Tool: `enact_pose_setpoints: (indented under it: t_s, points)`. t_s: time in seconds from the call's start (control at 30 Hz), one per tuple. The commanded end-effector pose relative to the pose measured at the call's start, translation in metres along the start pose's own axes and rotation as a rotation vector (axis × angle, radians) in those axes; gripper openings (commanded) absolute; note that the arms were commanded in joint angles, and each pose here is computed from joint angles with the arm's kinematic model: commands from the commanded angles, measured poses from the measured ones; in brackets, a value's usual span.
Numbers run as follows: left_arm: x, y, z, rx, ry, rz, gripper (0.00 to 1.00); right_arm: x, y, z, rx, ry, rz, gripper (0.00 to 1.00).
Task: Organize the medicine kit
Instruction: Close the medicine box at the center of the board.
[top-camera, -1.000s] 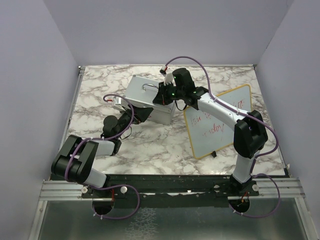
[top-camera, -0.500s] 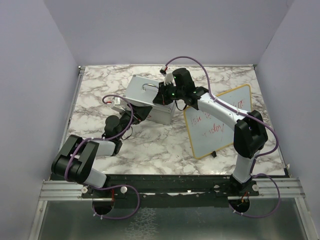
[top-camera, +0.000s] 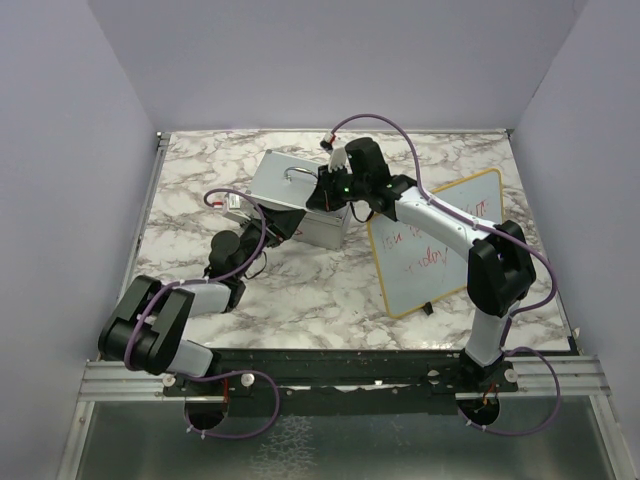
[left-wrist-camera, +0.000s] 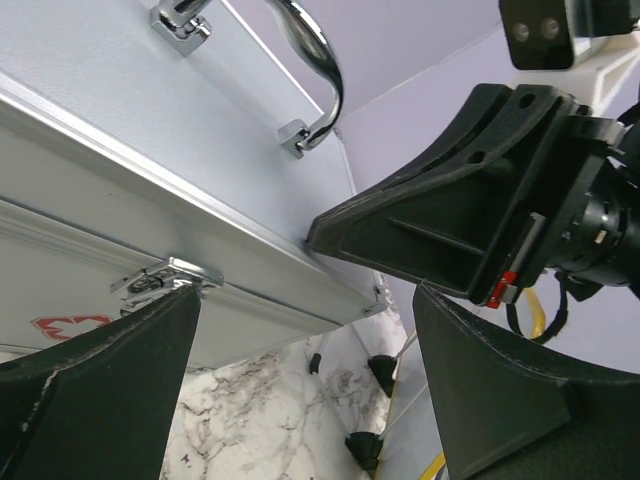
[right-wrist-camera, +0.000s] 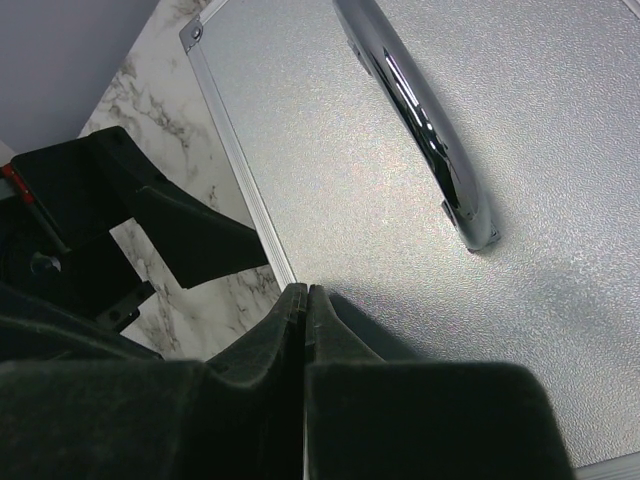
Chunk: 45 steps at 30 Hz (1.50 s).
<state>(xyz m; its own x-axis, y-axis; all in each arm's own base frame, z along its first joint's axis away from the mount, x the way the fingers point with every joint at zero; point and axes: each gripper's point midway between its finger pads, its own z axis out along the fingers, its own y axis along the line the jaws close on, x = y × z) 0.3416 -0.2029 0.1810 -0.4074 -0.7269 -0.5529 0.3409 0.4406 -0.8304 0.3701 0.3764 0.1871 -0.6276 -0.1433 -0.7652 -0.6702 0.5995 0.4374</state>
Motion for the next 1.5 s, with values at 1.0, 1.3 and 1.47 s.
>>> enact_pose_setpoints:
  t_s: [1.0,1.3,1.47]
  points:
    - [0.026,0.023,-0.012,-0.016,0.159,0.267,0.99,-0.005,-0.001,-0.005,0.028,-0.022,-0.028,0.05]
    - [0.031,0.024,-0.007,0.086,0.177,0.268,0.99,-0.009,-0.002,-0.006,0.038,-0.022,-0.044,0.05]
    - [0.031,0.023,0.001,0.120,0.173,0.271,0.99,-0.011,-0.002,-0.005,0.039,-0.023,-0.052,0.05]
